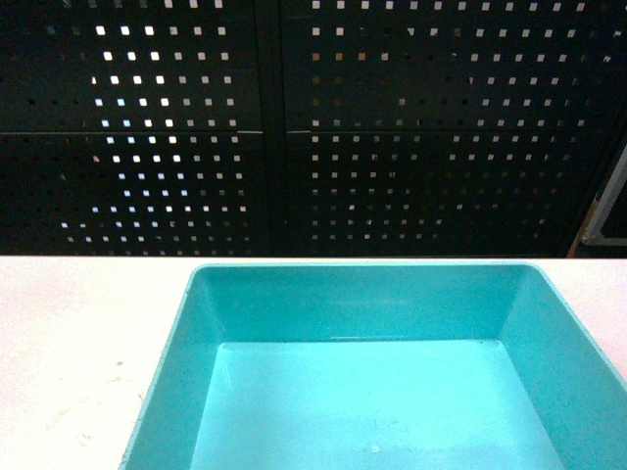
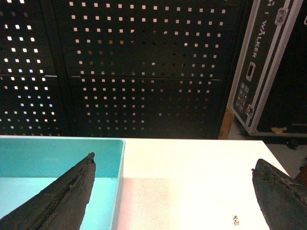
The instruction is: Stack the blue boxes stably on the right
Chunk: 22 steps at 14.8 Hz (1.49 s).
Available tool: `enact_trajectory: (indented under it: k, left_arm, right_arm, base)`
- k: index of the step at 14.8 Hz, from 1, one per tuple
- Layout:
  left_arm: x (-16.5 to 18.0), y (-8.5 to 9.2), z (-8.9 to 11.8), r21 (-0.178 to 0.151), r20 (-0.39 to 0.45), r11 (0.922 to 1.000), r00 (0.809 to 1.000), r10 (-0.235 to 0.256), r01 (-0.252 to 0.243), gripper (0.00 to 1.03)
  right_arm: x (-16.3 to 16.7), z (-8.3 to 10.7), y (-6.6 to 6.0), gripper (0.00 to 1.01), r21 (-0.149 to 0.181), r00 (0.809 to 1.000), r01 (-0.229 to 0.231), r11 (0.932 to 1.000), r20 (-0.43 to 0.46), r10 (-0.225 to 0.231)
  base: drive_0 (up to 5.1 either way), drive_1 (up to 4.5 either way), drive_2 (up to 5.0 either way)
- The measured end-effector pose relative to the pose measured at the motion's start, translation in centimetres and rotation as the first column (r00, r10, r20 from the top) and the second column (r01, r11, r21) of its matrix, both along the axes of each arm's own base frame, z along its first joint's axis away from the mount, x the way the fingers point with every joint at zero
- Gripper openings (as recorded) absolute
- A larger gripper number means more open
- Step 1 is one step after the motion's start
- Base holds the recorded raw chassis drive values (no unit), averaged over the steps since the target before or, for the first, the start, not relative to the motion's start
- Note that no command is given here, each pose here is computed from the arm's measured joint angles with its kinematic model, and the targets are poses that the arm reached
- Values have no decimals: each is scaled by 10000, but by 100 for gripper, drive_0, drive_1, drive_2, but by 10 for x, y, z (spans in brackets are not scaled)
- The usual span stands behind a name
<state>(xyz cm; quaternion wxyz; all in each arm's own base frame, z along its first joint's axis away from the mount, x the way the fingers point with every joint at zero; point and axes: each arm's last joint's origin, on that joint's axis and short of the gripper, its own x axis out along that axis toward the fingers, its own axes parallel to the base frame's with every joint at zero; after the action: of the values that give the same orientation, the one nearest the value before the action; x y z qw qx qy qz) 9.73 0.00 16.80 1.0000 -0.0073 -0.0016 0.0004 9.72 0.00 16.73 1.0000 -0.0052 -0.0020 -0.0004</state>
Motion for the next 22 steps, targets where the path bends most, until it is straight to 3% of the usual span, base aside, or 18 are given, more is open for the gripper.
enact_trajectory:
  k: [17,18,20,22]
  left_arm:
    - [0,0,0,4,0,10000,10000,0,0,98]
    - [0,-1,-1,16,-65,10000,10000,57,-57,98]
    - [7,-4,5,13,308,9997,9992,237,-237,98]
    - [41,-3,12,-48,-224,9989,9987,465,-466,98]
  right_arm:
    - [0,0,0,98,0,10000,0,10000,0,0]
    - [0,1,-1,98,32,9998,-199,9998,99,199]
    - [7,5,-14,98,68,9992,-180,9998,369,177]
    - [27,6,-26,98,91,9976,-623,9980,303,620]
  base:
    - [0,0,0]
    - [0,0,0]
    - [0,0,0]
    - [0,0,0]
